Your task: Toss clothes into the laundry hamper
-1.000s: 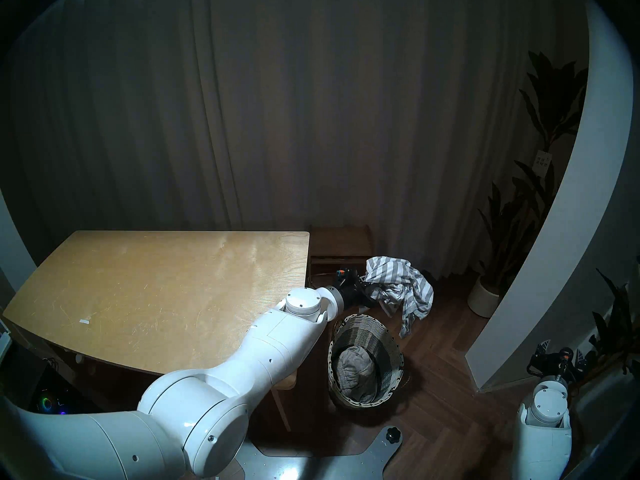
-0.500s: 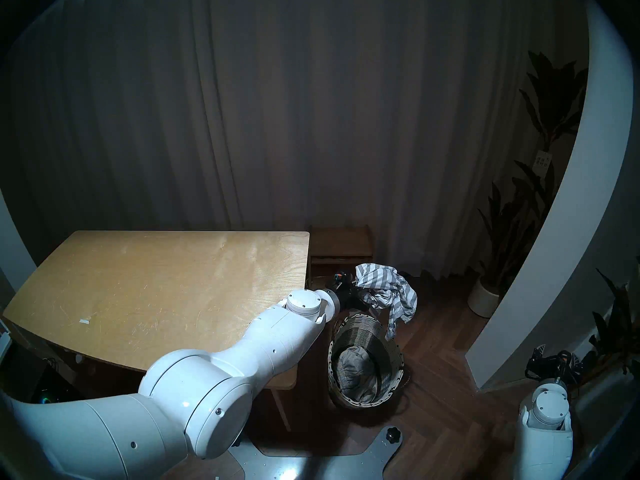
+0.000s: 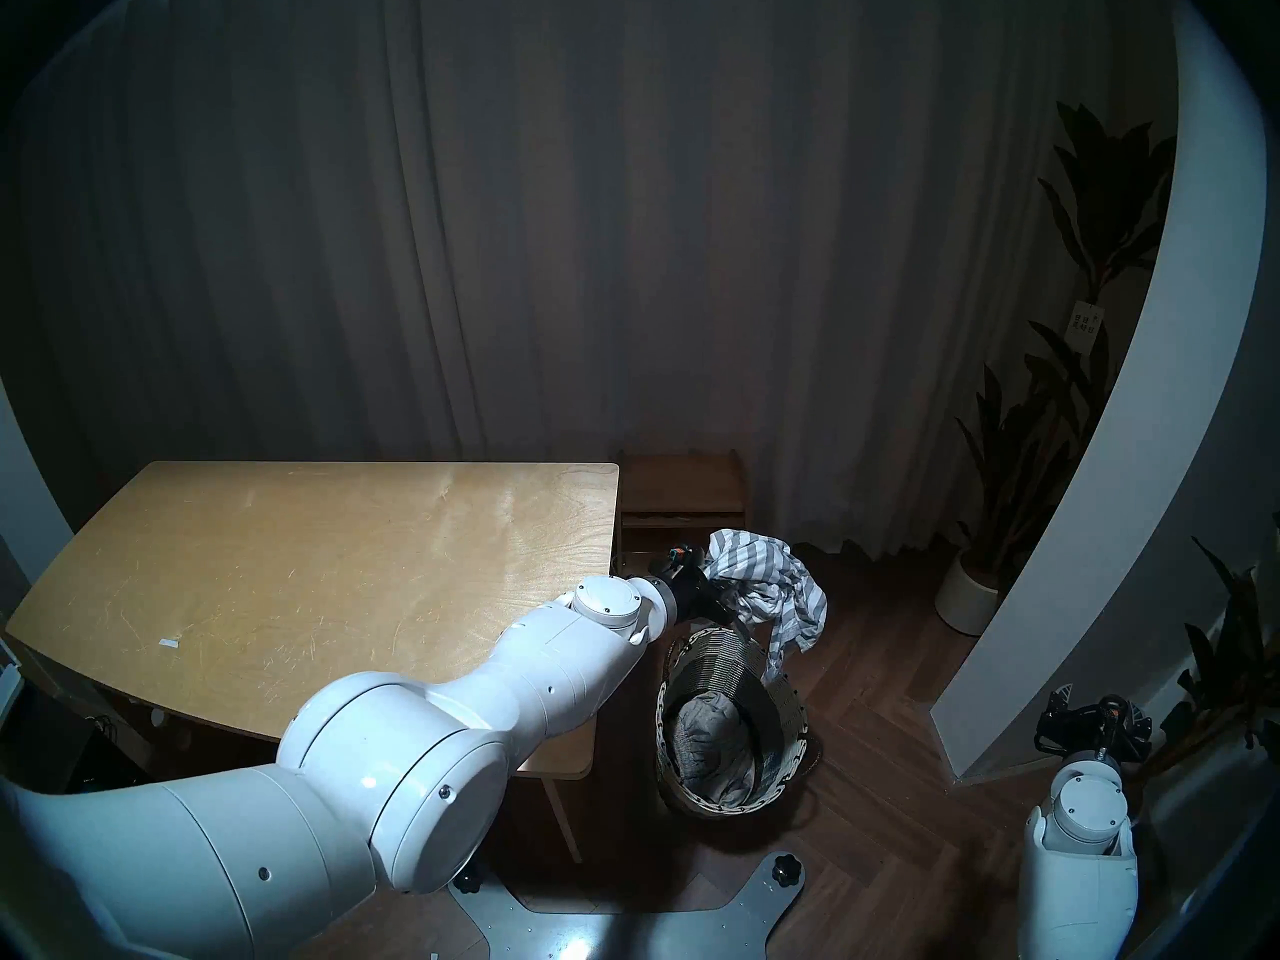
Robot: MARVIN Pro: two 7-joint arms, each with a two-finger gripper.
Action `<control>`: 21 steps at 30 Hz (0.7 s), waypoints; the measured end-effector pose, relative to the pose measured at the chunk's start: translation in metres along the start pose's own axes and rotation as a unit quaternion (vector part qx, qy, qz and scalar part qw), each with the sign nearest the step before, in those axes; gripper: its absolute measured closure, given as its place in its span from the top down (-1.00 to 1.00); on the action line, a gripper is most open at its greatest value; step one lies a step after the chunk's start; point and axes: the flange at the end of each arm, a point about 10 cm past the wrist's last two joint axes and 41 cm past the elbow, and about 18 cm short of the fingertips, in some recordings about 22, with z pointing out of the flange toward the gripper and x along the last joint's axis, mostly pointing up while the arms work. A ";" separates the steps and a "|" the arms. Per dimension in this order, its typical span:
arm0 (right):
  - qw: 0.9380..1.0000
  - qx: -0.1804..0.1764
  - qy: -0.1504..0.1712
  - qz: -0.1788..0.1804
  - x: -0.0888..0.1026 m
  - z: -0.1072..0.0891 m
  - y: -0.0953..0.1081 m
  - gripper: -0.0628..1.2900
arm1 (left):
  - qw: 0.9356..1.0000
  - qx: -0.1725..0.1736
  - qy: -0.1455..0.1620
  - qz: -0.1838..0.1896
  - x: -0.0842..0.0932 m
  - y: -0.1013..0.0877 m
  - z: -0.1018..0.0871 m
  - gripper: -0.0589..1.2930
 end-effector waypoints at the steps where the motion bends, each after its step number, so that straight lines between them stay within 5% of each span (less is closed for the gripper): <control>1: 1.000 0.000 0.000 -0.001 0.000 0.000 0.000 0.94 | 1.000 -0.002 0.002 0.002 0.001 0.000 0.000 0.01; 5: 1.000 -0.003 0.003 -0.003 0.001 0.000 0.000 0.94 | 1.000 -0.008 0.008 0.005 0.004 0.000 0.001 0.88; 16: 1.000 -0.002 0.010 -0.008 0.001 0.000 -0.001 0.94 | 0.999 -0.009 0.028 -0.013 0.001 -0.002 -0.002 0.92; 21: 1.000 0.008 0.018 -0.010 0.007 0.000 -0.008 0.94 | 0.997 0.000 0.076 -0.025 0.017 -0.012 -0.004 0.92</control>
